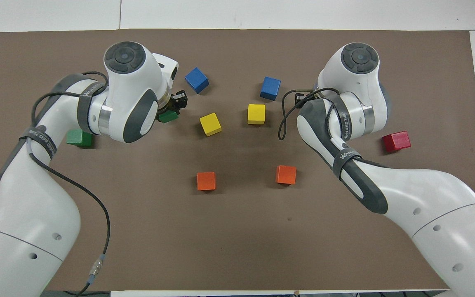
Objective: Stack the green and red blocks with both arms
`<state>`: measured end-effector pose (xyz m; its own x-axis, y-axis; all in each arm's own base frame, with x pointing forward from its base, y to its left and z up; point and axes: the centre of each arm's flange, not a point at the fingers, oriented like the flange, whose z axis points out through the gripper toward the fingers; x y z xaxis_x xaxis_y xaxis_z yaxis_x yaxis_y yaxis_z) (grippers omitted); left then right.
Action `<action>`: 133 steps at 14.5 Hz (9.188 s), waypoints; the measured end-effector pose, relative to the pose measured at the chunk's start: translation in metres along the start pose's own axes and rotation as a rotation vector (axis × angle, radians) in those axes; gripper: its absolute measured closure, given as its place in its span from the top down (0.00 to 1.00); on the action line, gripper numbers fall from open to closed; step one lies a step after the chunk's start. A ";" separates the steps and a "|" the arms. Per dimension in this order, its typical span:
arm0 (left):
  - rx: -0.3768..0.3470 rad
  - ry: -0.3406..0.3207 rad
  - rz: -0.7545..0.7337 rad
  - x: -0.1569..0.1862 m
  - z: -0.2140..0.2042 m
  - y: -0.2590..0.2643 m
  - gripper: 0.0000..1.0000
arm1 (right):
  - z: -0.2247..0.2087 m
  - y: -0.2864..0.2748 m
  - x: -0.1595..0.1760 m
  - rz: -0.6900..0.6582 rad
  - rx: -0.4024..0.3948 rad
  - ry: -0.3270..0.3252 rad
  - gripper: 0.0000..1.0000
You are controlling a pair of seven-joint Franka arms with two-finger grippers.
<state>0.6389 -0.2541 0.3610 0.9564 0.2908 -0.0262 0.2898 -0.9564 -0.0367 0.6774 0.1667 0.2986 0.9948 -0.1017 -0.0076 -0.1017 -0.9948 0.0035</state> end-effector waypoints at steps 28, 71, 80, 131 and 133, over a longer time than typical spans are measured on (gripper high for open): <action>-0.024 -0.035 0.326 0.037 -0.006 -0.281 0.55 | -0.082 0.246 -0.088 -0.282 -0.020 0.047 0.55; -0.030 -0.009 0.339 0.029 0.018 -0.274 1.00 | -0.046 0.248 -0.087 -0.274 -0.014 0.029 1.00; -0.017 -0.015 0.312 0.013 -0.112 -0.297 1.00 | -0.162 0.200 -0.075 -0.184 -0.016 0.092 1.00; -0.018 0.044 0.425 -0.034 -0.223 -0.244 1.00 | -0.322 0.220 -0.152 -0.095 -0.017 -0.112 1.00; -0.017 0.051 0.451 -0.039 -0.227 -0.230 1.00 | -0.322 0.220 -0.153 -0.086 -0.018 -0.111 1.00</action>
<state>0.5431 -0.0518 0.5977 0.9876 -0.1562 0.0139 -0.1560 -0.9876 -0.0163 0.5058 -0.0359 0.6229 0.9928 -0.0170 -0.1188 -0.0153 -0.9998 0.0159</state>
